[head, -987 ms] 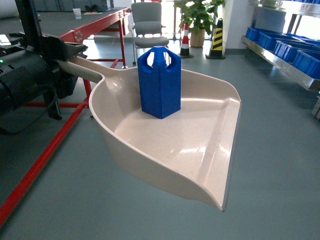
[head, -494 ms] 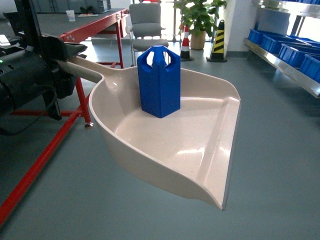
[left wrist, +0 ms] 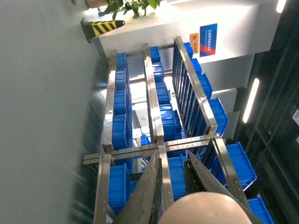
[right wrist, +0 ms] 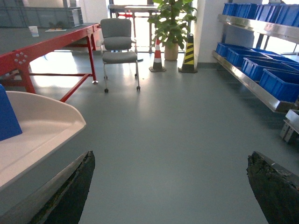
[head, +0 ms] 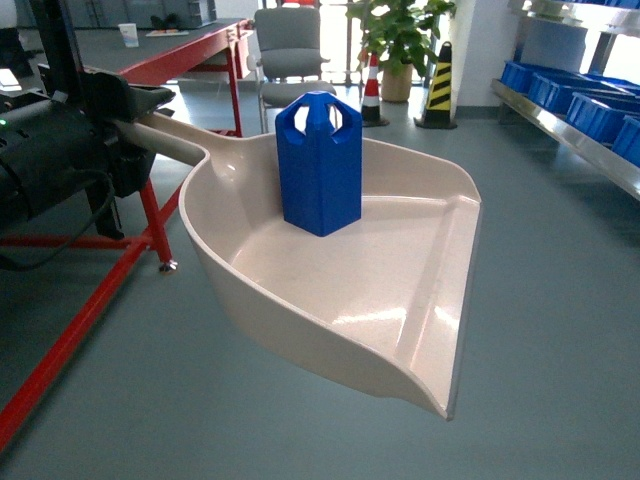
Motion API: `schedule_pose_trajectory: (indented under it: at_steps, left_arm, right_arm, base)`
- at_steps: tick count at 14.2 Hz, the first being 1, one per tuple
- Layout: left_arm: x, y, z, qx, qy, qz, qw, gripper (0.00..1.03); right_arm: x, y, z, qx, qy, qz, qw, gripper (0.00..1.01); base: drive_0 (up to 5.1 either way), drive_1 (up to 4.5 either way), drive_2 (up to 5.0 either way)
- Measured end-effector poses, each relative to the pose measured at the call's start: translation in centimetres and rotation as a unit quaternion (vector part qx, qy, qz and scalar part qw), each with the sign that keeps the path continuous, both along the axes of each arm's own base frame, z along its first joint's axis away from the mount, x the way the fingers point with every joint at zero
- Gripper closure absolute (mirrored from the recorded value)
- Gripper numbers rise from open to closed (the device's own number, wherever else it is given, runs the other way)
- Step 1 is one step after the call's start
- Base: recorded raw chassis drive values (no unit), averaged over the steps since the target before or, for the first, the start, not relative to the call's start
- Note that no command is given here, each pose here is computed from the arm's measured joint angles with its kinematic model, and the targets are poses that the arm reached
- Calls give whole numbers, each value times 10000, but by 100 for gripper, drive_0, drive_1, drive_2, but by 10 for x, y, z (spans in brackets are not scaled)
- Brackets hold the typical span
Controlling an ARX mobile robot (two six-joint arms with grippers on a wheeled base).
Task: Place part in tray to right shelf
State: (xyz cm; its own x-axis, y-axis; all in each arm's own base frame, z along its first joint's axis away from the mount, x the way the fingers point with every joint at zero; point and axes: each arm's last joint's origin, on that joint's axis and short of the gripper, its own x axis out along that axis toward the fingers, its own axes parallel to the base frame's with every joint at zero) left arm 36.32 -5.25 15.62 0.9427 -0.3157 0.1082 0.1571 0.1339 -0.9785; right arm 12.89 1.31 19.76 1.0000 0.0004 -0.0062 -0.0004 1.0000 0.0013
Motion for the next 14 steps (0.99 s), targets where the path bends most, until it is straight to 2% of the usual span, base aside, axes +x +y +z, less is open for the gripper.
schedule_pose_trajectory:
  at_steps: [14]
  left_arm:
    - [0, 0, 0, 2, 5, 0, 10000, 91]
  right_arm:
    - [0, 0, 0, 1, -11, 2, 10000, 3]
  base:
    - [-1, 428, -429]
